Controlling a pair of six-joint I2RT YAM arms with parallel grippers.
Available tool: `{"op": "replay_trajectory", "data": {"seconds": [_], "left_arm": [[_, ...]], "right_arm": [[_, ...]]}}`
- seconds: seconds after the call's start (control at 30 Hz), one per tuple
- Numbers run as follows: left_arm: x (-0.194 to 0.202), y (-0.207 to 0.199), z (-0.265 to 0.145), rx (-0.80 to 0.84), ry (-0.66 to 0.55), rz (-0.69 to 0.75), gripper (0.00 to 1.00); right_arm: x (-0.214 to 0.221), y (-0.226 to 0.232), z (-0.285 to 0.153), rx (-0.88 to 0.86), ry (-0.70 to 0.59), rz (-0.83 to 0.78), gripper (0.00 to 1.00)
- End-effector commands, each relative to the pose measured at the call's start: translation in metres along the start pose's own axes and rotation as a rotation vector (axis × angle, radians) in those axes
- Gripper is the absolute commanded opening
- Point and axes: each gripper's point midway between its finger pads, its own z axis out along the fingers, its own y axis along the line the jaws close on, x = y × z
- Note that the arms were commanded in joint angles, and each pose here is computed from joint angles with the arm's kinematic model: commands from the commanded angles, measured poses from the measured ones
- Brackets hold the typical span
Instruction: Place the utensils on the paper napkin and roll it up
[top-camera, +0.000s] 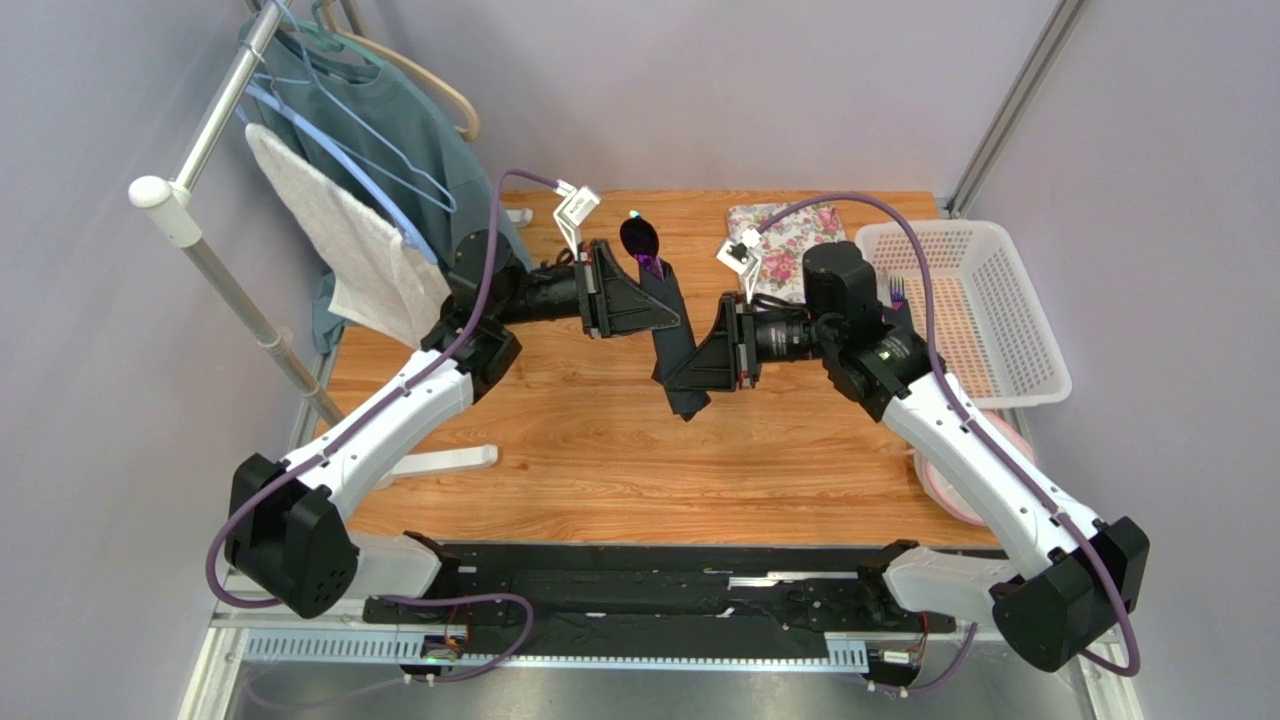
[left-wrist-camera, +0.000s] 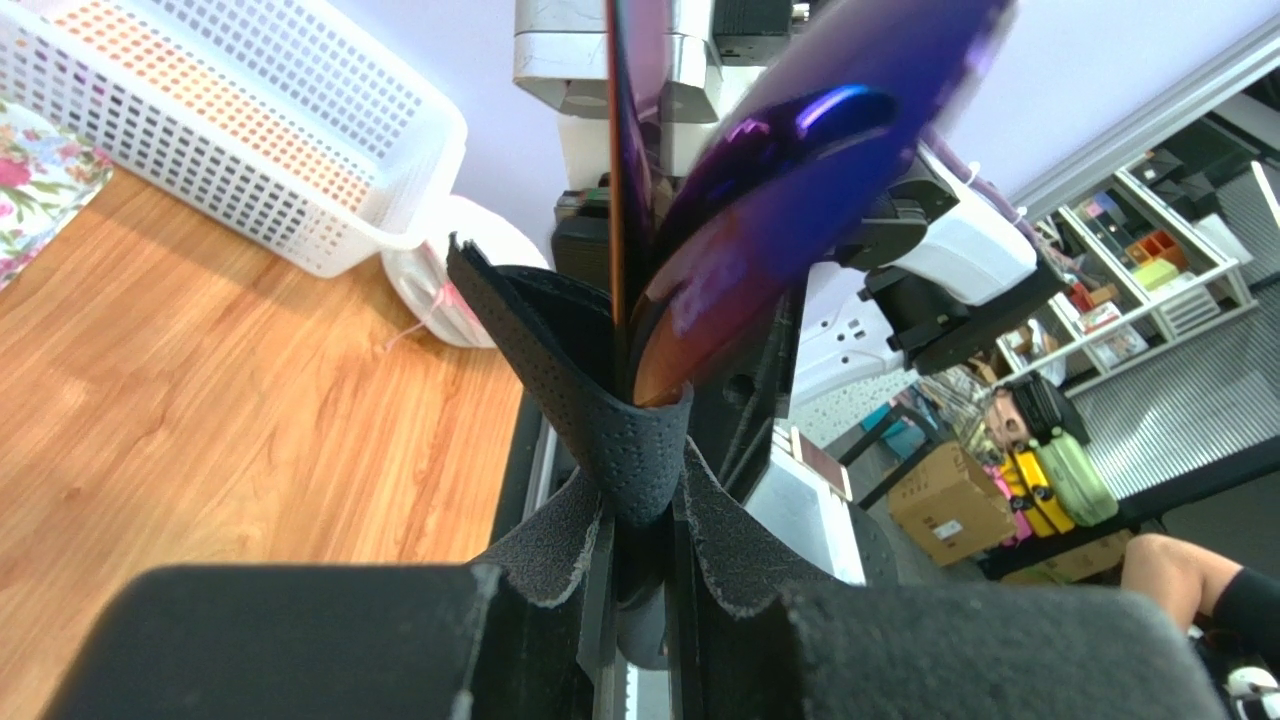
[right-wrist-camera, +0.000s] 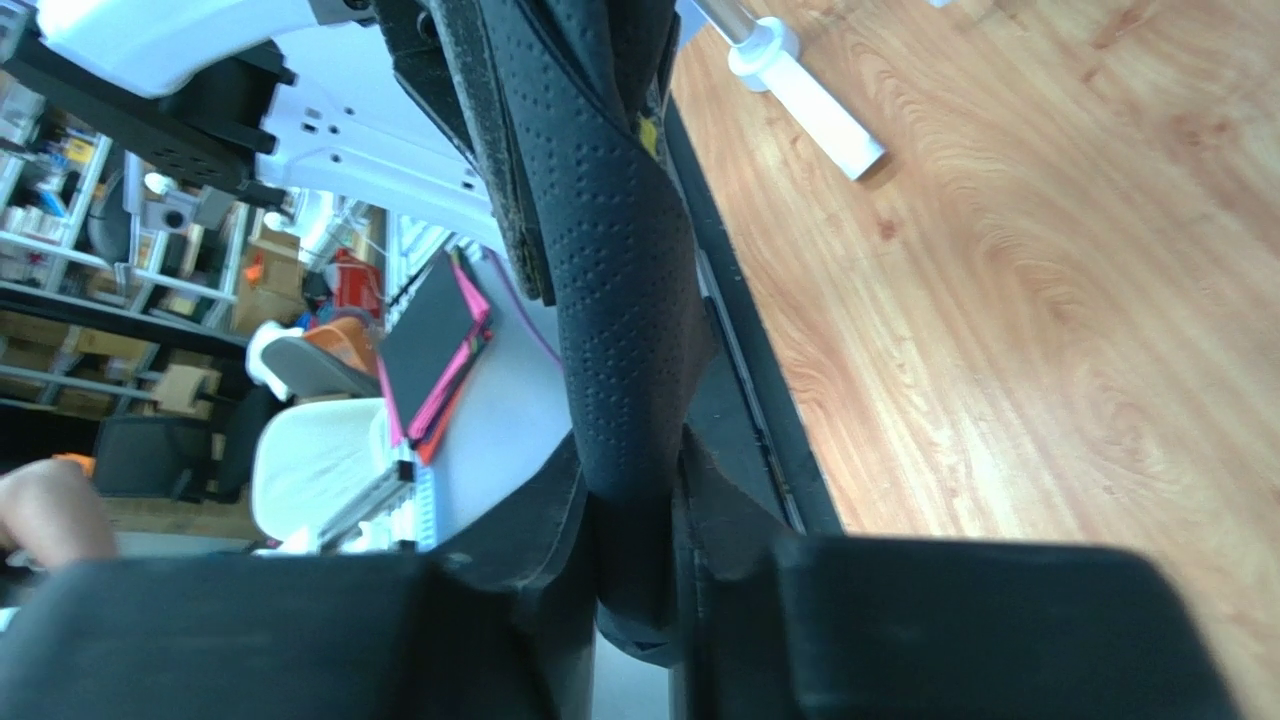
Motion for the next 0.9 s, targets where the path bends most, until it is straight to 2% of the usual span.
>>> {"op": "replay_trajectory", "data": {"seconds": [0.0, 0.03, 0.1, 0.13, 0.17, 0.2, 0.3, 0.37, 0.4, 0.47, 0.53, 0.63, 0.67, 0.7, 0.87], "left_arm": [[-0.016, -0.040, -0.005, 0.087, -0.043, 0.108, 0.00], [-0.016, -0.039, -0.005, 0.083, -0.044, 0.109, 0.00], [-0.016, -0.038, -0.007, 0.069, -0.043, 0.108, 0.00], [-0.016, -0.036, -0.007, 0.060, -0.047, 0.116, 0.04], [-0.014, -0.035, -0.007, 0.051, -0.043, 0.113, 0.13], [-0.013, -0.035, -0.008, 0.044, -0.044, 0.115, 0.29], [-0.009, -0.028, -0.011, 0.004, -0.049, 0.103, 0.50], [-0.004, -0.020, -0.014, -0.026, -0.048, 0.086, 0.55], [-0.002, -0.020, -0.015, -0.029, -0.047, 0.081, 0.63], [0.004, -0.013, -0.017, -0.049, -0.040, 0.068, 0.70], [0.008, -0.011, -0.018, -0.055, -0.037, 0.065, 0.82], [0.015, -0.006, -0.019, -0.067, -0.024, 0.036, 0.85], [0.016, -0.006, -0.019, -0.061, -0.025, 0.034, 0.89], [0.017, -0.005, -0.018, -0.061, -0.026, 0.026, 0.98], [0.016, -0.016, -0.013, -0.013, -0.029, 0.015, 0.99]], "right_arm": [[-0.005, 0.018, -0.005, -0.047, -0.021, -0.042, 0.08], [-0.006, 0.018, -0.005, -0.041, -0.026, -0.044, 0.00], [-0.010, 0.018, -0.007, -0.018, -0.042, -0.061, 0.00], [-0.012, 0.019, -0.008, -0.010, -0.051, -0.070, 0.00], [-0.014, 0.019, -0.010, -0.001, -0.062, -0.079, 0.00], [-0.018, 0.020, -0.011, 0.011, -0.076, -0.086, 0.00], [-0.025, 0.026, -0.014, 0.014, -0.099, -0.102, 0.00], [-0.029, 0.030, -0.016, 0.011, -0.114, -0.108, 0.00], [-0.030, 0.033, -0.016, 0.004, -0.117, -0.110, 0.00], [-0.033, 0.037, -0.017, -0.004, -0.130, -0.113, 0.00], [-0.035, 0.041, -0.019, -0.016, -0.139, -0.110, 0.00], [-0.038, 0.047, -0.019, -0.037, -0.150, -0.116, 0.00], [-0.038, 0.047, -0.019, -0.042, -0.151, -0.108, 0.00], [-0.038, 0.050, -0.020, -0.051, -0.153, -0.113, 0.00], [-0.040, 0.051, -0.019, -0.067, -0.161, -0.112, 0.00]]}}
